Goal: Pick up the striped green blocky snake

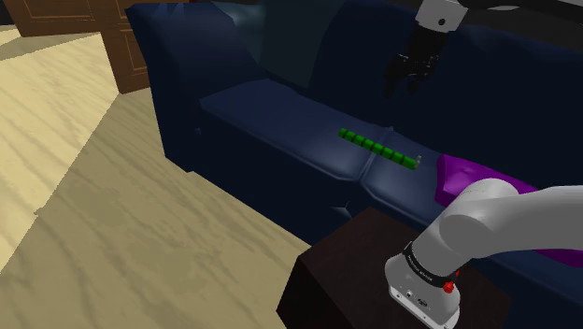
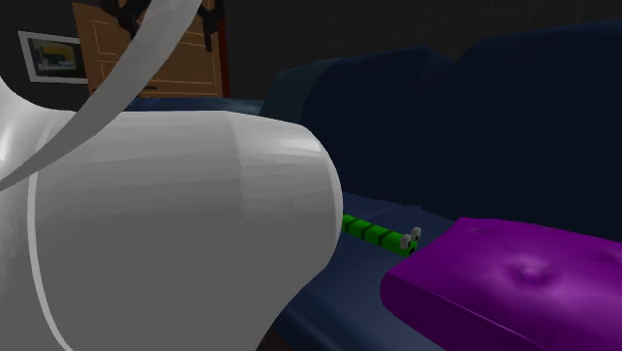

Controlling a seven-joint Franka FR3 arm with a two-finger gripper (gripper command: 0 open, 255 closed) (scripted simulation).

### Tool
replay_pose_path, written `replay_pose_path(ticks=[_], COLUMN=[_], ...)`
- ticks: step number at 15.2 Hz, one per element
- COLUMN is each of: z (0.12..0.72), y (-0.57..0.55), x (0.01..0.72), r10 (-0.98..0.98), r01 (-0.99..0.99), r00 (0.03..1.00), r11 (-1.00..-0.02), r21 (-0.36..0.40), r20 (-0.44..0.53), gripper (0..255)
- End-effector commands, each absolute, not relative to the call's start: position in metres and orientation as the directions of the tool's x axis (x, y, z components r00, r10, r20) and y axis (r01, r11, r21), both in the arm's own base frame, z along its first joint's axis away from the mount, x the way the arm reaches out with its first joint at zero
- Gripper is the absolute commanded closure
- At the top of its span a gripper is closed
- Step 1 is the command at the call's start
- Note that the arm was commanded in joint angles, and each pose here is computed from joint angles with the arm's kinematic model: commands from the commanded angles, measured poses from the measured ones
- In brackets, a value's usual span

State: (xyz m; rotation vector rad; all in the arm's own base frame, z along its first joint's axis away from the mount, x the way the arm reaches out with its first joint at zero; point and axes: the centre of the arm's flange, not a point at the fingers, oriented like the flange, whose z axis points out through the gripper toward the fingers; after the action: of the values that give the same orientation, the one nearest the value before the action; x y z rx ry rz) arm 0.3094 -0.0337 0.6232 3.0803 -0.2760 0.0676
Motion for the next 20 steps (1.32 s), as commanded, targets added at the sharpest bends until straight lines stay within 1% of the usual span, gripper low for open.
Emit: replay_pose_path(ticks=[1,20], z=[0.623,0.467], y=[-0.034,-0.237], x=[0.309,0.359], r10=[-0.177,0.029], r01=[-0.179,0.029], r00=[0.983,1.000], r11=[-0.983,-0.999], r21=[0.044,-0.027], r20=[0.048,0.006], gripper=[0,0])
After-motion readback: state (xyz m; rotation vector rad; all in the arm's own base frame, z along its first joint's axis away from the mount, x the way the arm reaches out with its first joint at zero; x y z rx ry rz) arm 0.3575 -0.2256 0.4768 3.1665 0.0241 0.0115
